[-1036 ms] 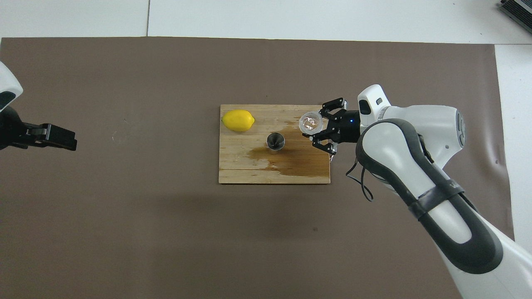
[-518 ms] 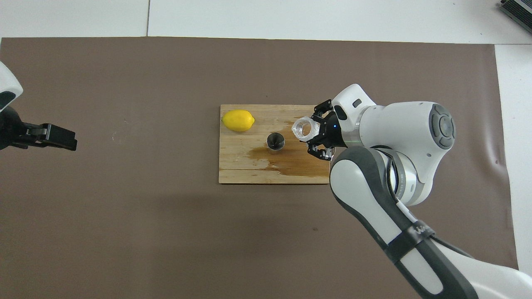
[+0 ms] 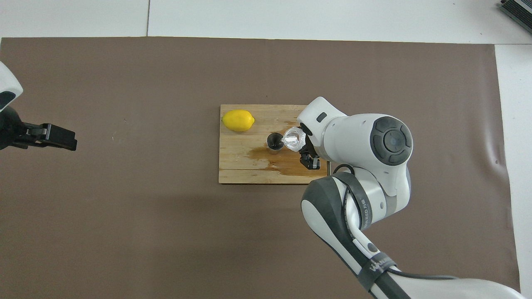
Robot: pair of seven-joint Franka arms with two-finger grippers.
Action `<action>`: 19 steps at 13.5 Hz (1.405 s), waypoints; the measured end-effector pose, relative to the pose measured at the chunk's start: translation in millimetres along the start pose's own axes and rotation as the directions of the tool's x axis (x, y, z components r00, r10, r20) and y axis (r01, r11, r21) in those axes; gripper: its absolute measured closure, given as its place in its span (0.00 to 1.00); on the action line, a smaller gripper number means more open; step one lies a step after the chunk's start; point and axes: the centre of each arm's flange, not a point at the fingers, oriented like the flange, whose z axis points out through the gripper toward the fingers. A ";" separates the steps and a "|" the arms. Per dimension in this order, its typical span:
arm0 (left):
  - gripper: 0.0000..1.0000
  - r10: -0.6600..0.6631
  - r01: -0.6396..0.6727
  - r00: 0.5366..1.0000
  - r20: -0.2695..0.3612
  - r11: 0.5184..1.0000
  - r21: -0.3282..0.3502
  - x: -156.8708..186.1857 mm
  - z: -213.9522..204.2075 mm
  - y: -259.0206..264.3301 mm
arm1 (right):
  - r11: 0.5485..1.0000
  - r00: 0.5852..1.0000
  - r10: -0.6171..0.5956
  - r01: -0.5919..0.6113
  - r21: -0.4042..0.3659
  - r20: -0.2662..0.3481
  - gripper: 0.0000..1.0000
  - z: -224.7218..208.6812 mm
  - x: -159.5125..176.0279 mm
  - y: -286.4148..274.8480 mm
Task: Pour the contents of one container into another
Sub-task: 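Tilt the white cup with the right gripper above the metal cup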
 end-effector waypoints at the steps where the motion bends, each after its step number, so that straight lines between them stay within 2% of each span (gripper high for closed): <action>1: 0.00 0.000 0.000 1.000 0.000 1.000 0.000 0.0 0.0 0.0 | 1.000 1.000 -0.012 0.012 -0.006 0.017 0.49 0.4 3.3 -1.6; 5: 0.00 0.000 0.000 1.000 0.000 1.000 0.000 0.0 0.0 0.0 | 0.998 0.995 -0.045 0.048 -0.036 0.089 0.49 1.2 16.6 -8.0; 15: 0.00 0.000 0.000 1.000 0.000 1.000 0.000 0.0 0.0 0.0 | 0.998 0.994 -0.038 0.042 -0.046 0.098 0.49 -0.4 18.3 -7.2; 19: 0.00 0.000 0.000 1.000 0.000 1.000 0.000 0.0 0.0 0.0 | 0.996 0.989 -0.046 0.056 -0.067 0.138 0.49 -0.6 18.7 -7.2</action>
